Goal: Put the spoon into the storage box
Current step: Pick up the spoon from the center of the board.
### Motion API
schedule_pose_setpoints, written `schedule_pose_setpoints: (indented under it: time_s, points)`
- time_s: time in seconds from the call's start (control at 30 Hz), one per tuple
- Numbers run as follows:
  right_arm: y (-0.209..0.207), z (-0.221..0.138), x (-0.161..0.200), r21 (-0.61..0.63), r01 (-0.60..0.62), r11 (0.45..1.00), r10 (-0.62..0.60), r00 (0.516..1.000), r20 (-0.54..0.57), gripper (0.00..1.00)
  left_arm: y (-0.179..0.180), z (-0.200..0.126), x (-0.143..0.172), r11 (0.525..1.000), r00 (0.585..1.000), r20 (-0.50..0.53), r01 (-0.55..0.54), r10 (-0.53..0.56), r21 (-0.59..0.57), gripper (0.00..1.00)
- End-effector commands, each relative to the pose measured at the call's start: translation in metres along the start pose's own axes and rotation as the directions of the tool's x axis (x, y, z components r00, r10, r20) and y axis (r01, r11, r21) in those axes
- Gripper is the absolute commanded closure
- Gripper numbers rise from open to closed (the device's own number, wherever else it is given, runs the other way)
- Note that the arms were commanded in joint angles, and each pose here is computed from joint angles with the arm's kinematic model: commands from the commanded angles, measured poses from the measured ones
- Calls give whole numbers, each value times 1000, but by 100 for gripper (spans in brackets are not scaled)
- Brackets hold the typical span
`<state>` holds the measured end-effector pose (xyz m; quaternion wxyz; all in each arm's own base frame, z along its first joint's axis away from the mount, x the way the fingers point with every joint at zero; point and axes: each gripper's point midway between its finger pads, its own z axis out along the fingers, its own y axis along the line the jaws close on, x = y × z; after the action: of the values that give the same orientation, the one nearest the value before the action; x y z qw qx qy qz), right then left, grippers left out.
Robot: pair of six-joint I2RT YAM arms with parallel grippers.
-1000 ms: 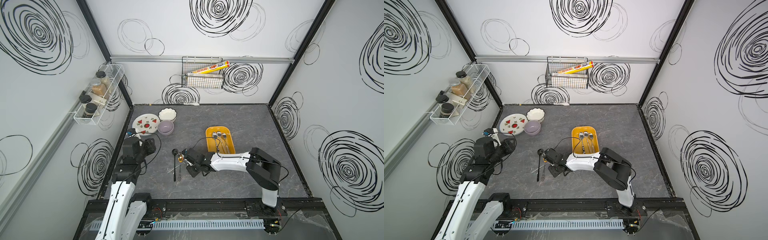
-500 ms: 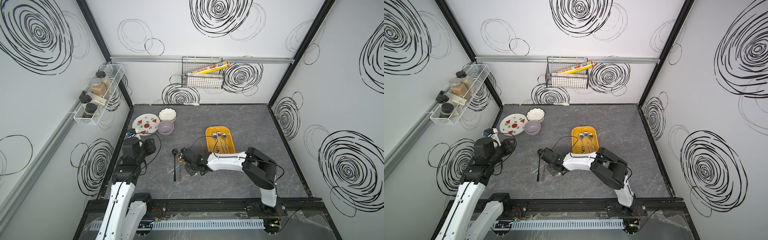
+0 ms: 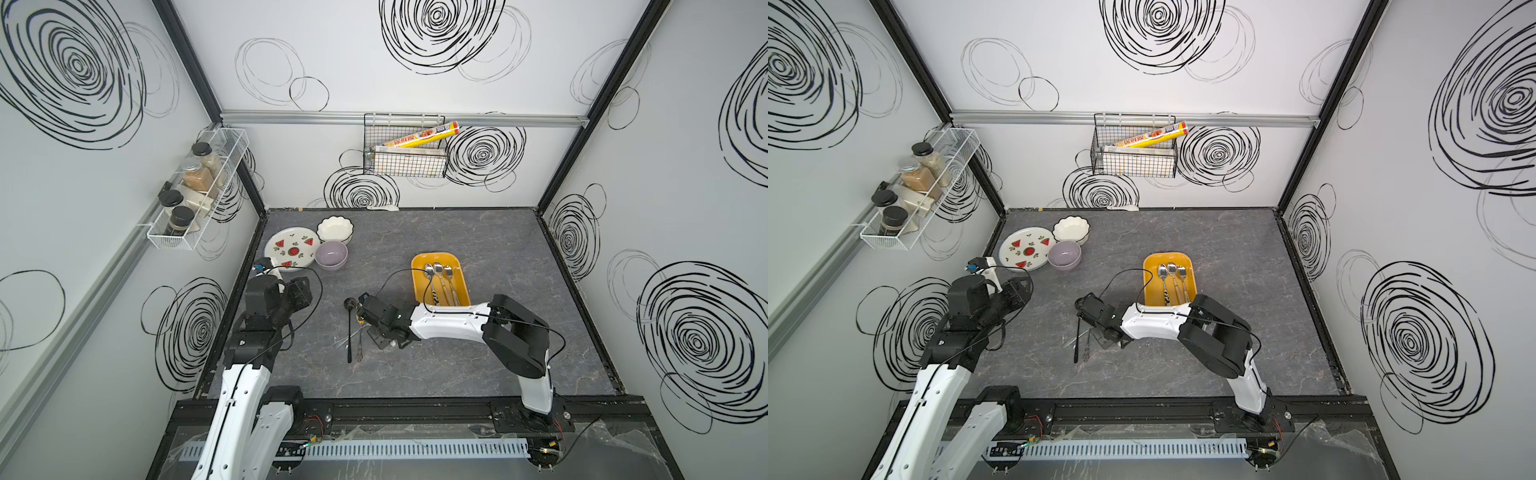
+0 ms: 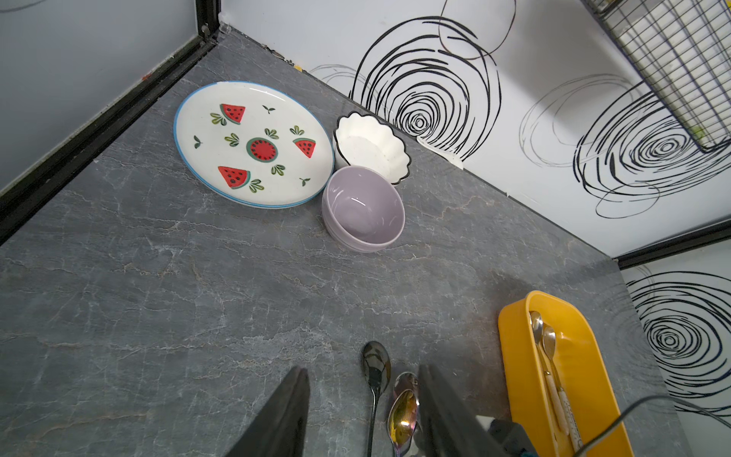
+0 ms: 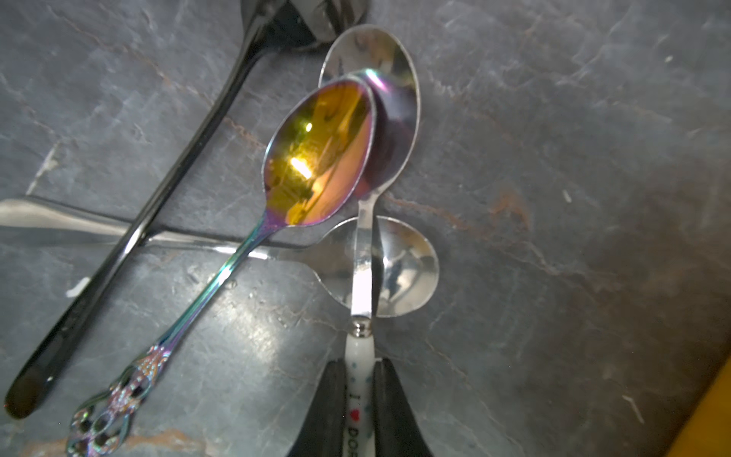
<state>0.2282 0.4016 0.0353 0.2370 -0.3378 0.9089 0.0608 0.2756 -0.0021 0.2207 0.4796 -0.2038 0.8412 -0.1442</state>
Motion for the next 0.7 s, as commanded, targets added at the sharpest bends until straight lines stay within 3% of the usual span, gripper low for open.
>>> schedule_pose_setpoints:
  time_s: [0.0,0.4,0.67]
  points:
    - [-12,-9,-15,45,-34,998,33,999,18,97,-6,-2,-9,999,999,47,-22,21,25,47]
    - [-55,-65,-62,-70,-199,977,207,968,141,100,-6,-1,-8,999,999,42,-23,22,28,47]
    - [-155,-115,-66,-28,-358,933,354,907,229,100,-8,1,-6,999,999,29,-25,24,38,47]
